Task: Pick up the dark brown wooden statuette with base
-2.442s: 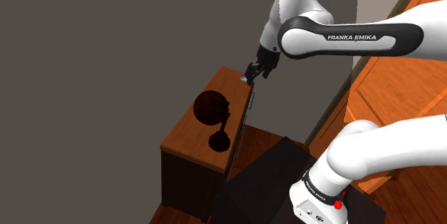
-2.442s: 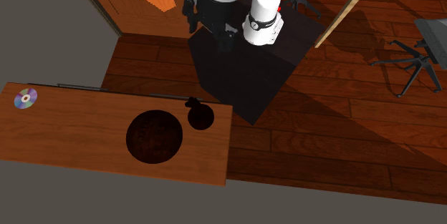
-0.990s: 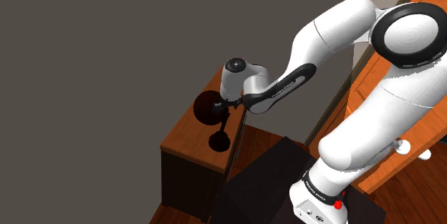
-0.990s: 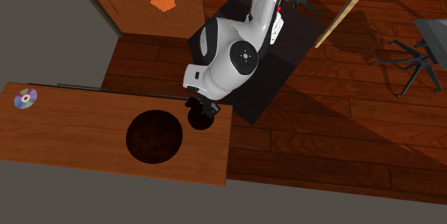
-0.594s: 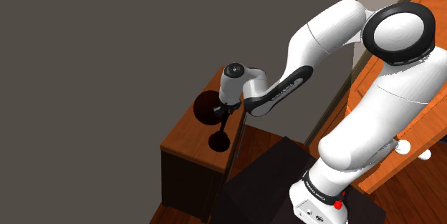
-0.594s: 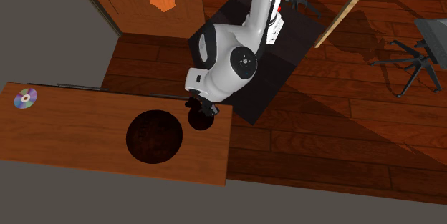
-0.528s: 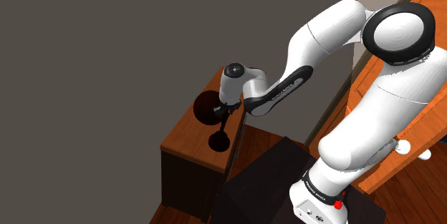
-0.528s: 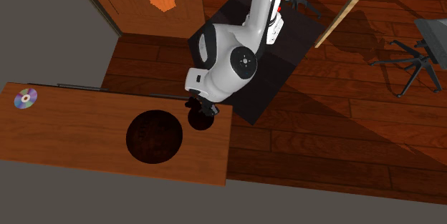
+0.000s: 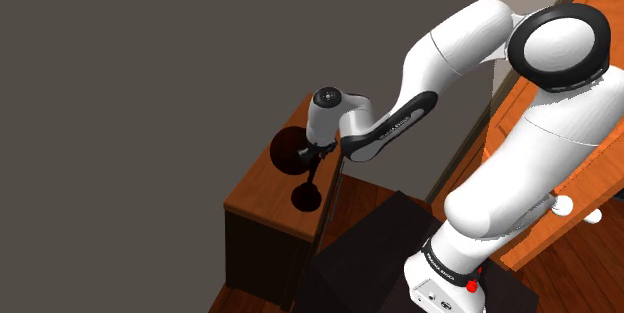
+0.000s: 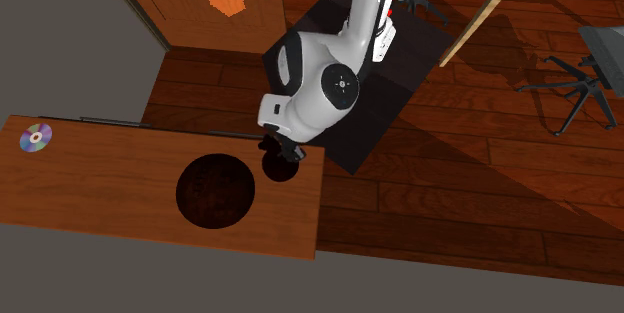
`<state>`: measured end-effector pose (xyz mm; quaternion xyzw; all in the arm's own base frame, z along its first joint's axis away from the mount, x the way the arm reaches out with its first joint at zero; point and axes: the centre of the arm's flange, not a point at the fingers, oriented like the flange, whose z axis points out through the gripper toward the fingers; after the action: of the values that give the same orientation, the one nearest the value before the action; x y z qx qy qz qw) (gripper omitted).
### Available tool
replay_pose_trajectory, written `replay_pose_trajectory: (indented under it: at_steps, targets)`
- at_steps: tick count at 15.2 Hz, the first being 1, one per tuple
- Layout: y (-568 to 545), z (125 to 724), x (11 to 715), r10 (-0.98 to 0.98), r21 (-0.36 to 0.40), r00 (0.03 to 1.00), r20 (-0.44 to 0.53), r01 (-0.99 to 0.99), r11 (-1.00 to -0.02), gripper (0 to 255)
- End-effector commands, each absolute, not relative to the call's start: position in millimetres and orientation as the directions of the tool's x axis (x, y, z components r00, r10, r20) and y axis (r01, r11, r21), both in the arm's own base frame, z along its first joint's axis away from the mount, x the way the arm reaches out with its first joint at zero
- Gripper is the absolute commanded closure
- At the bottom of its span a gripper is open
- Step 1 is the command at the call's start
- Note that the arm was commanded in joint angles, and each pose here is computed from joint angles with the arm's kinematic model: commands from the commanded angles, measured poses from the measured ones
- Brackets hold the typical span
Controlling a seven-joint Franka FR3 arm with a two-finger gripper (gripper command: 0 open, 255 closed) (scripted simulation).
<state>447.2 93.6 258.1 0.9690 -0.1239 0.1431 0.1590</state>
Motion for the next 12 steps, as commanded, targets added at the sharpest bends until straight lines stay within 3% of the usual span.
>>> replay_pose_trajectory:
  at_steps: [1, 12]
  targets:
    - [93, 266, 448, -0.195, 0.273, 0.928, 0.316, -0.286, -0.919, 255]
    - [93, 325, 448, -0.195, 0.273, 0.928, 0.316, -0.286, -0.919, 255]
